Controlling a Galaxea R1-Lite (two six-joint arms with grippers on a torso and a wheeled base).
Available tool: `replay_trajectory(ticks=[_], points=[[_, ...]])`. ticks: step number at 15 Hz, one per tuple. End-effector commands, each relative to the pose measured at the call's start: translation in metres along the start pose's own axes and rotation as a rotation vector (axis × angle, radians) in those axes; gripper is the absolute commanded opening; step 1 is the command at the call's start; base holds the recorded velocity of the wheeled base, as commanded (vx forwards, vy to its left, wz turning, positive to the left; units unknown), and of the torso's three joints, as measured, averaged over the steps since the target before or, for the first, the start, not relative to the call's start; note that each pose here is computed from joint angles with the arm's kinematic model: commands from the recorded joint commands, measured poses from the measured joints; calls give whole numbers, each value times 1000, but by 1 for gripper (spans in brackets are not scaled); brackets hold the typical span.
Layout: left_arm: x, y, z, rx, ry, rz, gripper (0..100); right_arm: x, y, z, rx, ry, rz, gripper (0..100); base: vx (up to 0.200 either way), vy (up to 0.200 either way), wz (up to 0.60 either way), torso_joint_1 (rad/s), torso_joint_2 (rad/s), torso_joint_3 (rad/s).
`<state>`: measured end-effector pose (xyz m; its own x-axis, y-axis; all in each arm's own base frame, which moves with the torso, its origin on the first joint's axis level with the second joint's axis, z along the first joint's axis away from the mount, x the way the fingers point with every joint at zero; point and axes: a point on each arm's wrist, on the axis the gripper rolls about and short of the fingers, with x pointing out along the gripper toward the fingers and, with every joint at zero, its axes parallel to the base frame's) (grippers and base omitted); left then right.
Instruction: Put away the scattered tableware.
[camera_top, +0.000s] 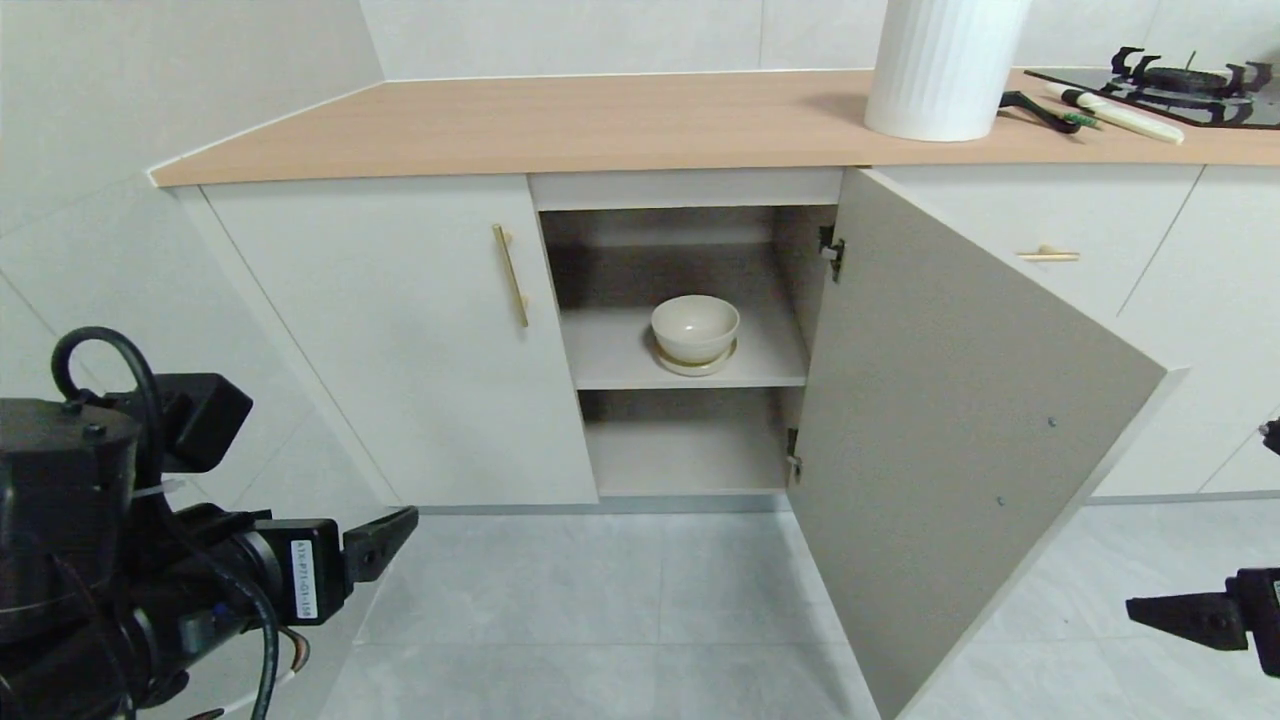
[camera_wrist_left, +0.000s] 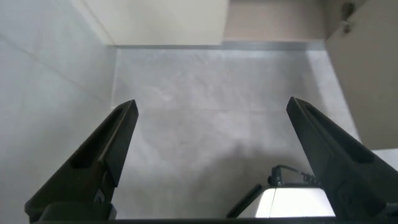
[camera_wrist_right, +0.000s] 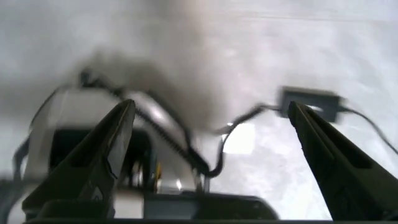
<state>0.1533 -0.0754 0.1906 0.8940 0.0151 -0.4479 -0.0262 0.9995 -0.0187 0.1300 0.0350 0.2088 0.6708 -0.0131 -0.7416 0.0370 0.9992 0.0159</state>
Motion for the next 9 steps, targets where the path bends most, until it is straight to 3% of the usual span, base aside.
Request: replay_trajectory(ticks=[1,4,9], points=[[0,0,-1,1,2,-1,100,5,-19,16,94,-14,-106,100,0,0,0,0,0,0],[1,0,-2,5,9,1,100,10,-29,29,156,-50,-143,100,0,0,0,0,0,0],[0,0,-1,-2,4,-2,100,61,-24,55,362,-205,-103,100,0,0,0,0,0,0]])
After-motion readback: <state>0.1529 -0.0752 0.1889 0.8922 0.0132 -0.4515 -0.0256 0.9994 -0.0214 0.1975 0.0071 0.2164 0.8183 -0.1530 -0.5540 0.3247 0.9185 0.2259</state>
